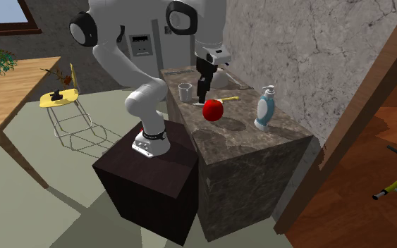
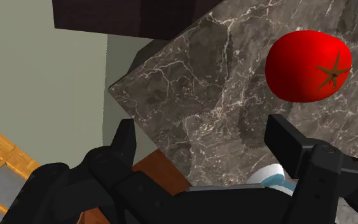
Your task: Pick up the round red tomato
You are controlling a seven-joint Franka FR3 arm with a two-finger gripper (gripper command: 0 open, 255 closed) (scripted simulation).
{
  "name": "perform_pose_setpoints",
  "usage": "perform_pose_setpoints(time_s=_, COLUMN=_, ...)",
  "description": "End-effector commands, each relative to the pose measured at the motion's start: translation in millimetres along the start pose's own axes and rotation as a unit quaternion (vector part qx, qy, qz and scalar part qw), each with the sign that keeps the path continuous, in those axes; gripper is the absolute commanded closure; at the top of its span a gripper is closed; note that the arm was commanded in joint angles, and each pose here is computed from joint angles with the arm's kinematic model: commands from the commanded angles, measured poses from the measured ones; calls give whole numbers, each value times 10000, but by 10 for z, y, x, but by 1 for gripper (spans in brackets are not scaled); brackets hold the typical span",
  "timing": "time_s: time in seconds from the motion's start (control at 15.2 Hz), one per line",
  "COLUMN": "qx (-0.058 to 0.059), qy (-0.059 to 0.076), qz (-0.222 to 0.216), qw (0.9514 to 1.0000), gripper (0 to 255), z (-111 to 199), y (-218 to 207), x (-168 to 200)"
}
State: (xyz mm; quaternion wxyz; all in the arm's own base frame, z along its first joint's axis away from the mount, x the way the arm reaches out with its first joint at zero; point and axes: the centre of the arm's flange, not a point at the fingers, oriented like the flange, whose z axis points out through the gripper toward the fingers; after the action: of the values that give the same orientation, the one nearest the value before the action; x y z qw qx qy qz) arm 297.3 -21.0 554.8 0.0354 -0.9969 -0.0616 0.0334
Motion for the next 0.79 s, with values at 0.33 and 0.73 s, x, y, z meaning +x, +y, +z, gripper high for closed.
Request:
perform_pose_setpoints(time_s=0.33, qx=-123, qy=11, qz=-20, qw=9999, gripper=0, z=268, y=-641, x=18)
perform_pose_setpoints(time_s=0.73, qx=-271, qy=24, qz=-44, qw=9996, gripper=0, z=610, y=-1402, x=37)
